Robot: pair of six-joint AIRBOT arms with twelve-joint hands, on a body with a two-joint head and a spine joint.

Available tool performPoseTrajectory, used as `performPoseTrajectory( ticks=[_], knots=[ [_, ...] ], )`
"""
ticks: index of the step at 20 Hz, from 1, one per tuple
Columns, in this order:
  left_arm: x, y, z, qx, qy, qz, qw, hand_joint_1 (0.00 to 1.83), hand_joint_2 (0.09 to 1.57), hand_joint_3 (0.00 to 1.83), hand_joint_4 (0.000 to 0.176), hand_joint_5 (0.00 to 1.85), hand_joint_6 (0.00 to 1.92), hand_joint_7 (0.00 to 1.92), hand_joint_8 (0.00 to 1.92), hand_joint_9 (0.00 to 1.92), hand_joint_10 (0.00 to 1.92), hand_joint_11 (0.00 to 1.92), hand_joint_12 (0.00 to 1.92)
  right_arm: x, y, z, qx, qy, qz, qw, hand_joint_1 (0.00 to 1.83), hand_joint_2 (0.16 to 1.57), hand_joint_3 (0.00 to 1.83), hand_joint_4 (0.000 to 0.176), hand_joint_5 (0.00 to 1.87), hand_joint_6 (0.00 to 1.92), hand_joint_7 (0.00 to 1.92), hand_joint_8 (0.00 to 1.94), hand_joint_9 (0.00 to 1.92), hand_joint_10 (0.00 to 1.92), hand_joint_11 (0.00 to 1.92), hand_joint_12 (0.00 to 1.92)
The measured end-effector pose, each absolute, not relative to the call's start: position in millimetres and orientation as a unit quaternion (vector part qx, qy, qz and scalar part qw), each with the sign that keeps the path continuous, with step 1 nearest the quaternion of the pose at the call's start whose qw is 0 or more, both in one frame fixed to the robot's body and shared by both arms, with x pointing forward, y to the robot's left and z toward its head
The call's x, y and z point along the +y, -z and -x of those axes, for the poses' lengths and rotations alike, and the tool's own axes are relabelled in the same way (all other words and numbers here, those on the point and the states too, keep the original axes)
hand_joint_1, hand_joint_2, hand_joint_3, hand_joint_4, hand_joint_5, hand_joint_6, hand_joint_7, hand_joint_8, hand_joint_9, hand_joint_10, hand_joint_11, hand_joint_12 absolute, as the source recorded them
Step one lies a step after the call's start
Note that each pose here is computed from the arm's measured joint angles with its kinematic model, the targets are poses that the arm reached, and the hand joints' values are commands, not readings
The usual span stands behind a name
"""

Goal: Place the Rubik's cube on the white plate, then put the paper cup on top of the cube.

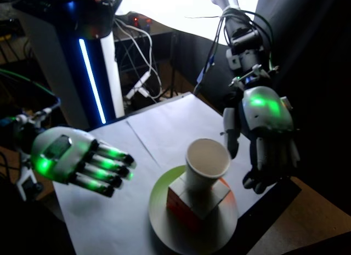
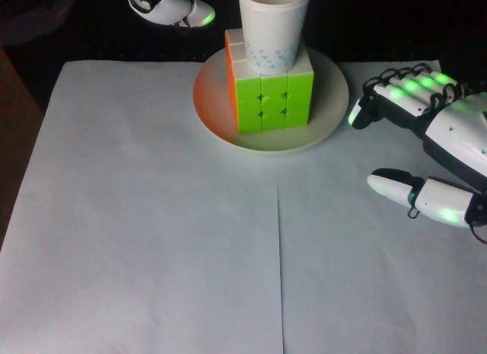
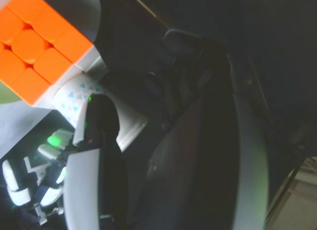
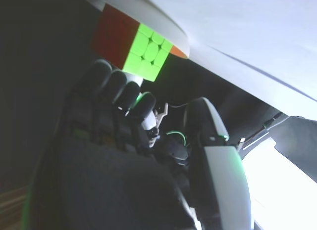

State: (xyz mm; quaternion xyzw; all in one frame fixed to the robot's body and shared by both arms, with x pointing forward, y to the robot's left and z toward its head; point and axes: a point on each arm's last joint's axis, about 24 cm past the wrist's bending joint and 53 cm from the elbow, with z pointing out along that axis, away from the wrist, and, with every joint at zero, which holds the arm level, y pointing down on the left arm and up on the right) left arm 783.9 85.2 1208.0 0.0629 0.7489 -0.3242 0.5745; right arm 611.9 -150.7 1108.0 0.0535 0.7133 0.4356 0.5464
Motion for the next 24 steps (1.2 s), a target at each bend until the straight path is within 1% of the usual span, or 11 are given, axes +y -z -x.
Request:
performPoseTrajectory(
  ticks=[3,6,10,12,15,16,18,20,21,22,24],
  knots=[
    [85.3,-1207.8,-783.9,0.749,0.324,-0.063,0.574,0.89,1.21,0.00,0.000,0.22,0.61,0.41,0.14,0.17,0.91,0.00,1.74,-151.8,-1105.4,-611.1,0.716,-0.434,-0.054,0.545,0.75,1.32,0.00,0.000,0.00,1.27,0.00,1.36,0.02,1.47,0.00,1.65],
    [85.2,-1207.9,-783.9,0.749,0.324,-0.063,0.574,0.86,1.22,0.00,0.028,0.11,0.80,0.39,0.14,0.11,0.97,0.00,1.74,-151.9,-1105.2,-611.1,0.716,-0.434,-0.055,0.545,0.76,1.30,0.00,0.000,0.00,1.22,0.00,1.37,0.00,1.44,0.00,1.53],
    [92.0,-1211.1,-784.0,0.747,0.329,-0.053,0.576,0.79,1.22,0.00,0.025,0.23,0.08,0.33,0.00,0.21,0.44,0.00,1.55,-151.9,-1105.3,-611.0,0.716,-0.434,-0.054,0.545,0.78,1.29,0.00,0.000,0.00,1.20,0.00,1.36,0.01,1.44,0.00,1.59],
    [105.2,-1217.2,-784.9,0.742,0.336,-0.037,0.580,0.76,1.17,0.00,0.020,0.23,0.02,0.32,0.01,0.21,0.31,0.00,1.44,-152.5,-1105.5,-611.3,0.716,-0.433,-0.055,0.545,0.76,1.28,0.00,0.015,0.00,0.96,0.00,0.99,0.00,1.28,0.00,1.62],
    [131.5,-1219.9,-780.4,0.736,0.340,-0.021,0.585,0.56,1.14,0.00,0.130,0.05,0.00,0.03,0.00,0.01,0.10,0.00,0.96,-156.7,-1112.7,-610.9,0.713,-0.431,-0.053,0.551,0.67,1.24,0.00,0.033,0.00,0.43,0.09,0.32,0.03,0.77,0.00,1.15],
    [137.1,-1219.8,-777.0,0.735,0.344,-0.014,0.584,0.46,1.11,0.00,0.147,0.00,0.00,0.00,0.00,0.00,0.00,0.00,1.15,-157.4,-1116.1,-610.4,0.709,-0.433,-0.054,0.553,0.62,1.23,0.00,0.041,0.01,0.17,0.12,0.07,0.07,0.48,0.00,0.99],
    [142.8,-1222.5,-768.7,0.727,0.358,-0.011,0.585,0.46,1.08,0.00,0.140,0.00,0.00,0.00,0.00,0.00,0.00,0.00,0.82,-158.8,-1123.6,-609.5,0.702,-0.436,-0.052,0.560,0.53,1.23,0.00,0.041,0.01,0.01,0.03,0.00,0.10,0.17,0.00,0.78],
    [147.9,-1229.0,-758.2,0.714,0.377,-0.010,0.590,0.51,1.11,0.00,0.132,0.00,0.00,0.00,0.00,0.00,0.00,0.00,0.04,-162.5,-1133.0,-609.4,0.694,-0.437,-0.051,0.570,0.45,1.24,0.00,0.010,0.00,0.00,0.00,0.00,0.06,0.06,0.00,0.68],
    [150.7,-1232.9,-751.9,0.706,0.388,-0.008,0.592,0.47,1.10,0.00,0.138,0.00,0.00,0.00,0.00,0.00,0.00,0.05,0.03,-165.2,-1136.6,-610.2,0.691,-0.436,-0.050,0.575,0.46,1.26,0.00,0.041,0.00,0.00,0.00,0.00,0.03,0.03,0.00,0.51],
    [154.5,-1236.6,-742.3,0.698,0.395,-0.013,0.598,0.43,1.06,0.01,0.101,0.00,0.00,0.00,0.00,0.00,0.00,0.00,0.46,-168.9,-1142.9,-610.5,0.685,-0.437,-0.054,0.581,0.43,1.26,0.00,0.056,0.00,0.00,0.00,0.00,0.03,0.02,0.00,0.44],
    [163.7,-1245.2,-726.1,0.681,0.404,-0.016,0.611,0.44,1.12,0.01,0.143,0.00,0.00,0.00,0.00,0.00,0.00,0.00,0.00,-173.1,-1159.4,-608.7,0.668,-0.442,-0.050,0.597,0.28,1.30,0.01,0.000,0.00,0.00,0.00,0.00,0.00,0.00,0.00,0.24]
  ],
)
